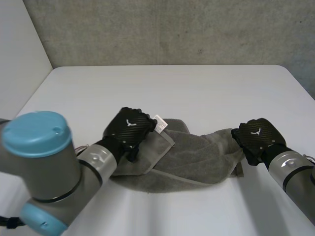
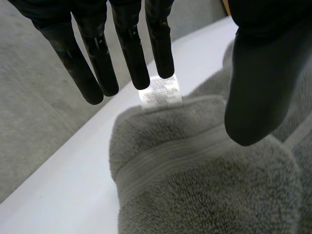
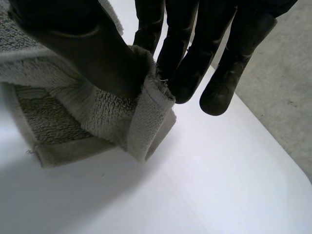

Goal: Fold the towel.

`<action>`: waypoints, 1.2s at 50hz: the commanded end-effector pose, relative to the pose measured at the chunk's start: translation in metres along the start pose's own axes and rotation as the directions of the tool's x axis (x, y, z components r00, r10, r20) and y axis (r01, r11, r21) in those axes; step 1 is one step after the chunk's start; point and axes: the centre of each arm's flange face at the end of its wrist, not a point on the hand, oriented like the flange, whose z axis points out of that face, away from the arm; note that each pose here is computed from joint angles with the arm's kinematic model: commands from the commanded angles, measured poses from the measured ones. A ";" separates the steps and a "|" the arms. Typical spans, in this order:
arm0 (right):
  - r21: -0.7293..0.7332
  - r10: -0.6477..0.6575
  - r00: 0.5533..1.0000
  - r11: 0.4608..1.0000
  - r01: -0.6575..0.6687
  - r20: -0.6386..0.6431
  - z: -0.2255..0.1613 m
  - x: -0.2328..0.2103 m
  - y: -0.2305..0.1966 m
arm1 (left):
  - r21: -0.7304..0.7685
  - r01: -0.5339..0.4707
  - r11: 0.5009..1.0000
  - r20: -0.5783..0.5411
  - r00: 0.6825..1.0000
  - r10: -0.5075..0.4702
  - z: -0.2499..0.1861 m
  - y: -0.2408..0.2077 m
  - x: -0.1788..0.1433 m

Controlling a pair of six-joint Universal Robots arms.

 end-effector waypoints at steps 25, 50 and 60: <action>-0.030 0.000 0.999 1.000 0.001 0.042 0.000 -0.011 0.013 | -0.175 -0.202 0.964 -0.190 0.967 0.169 0.089 0.024 0.034; 0.057 -0.025 0.991 0.998 0.033 -0.134 -0.023 0.056 -0.042 | -0.004 -0.048 0.999 0.262 0.964 0.048 0.018 -0.064 -0.042; 0.050 -0.088 0.994 0.995 0.091 -0.067 -0.046 0.075 -0.071 | 0.011 0.095 0.995 0.331 0.939 -0.094 -0.029 -0.057 -0.065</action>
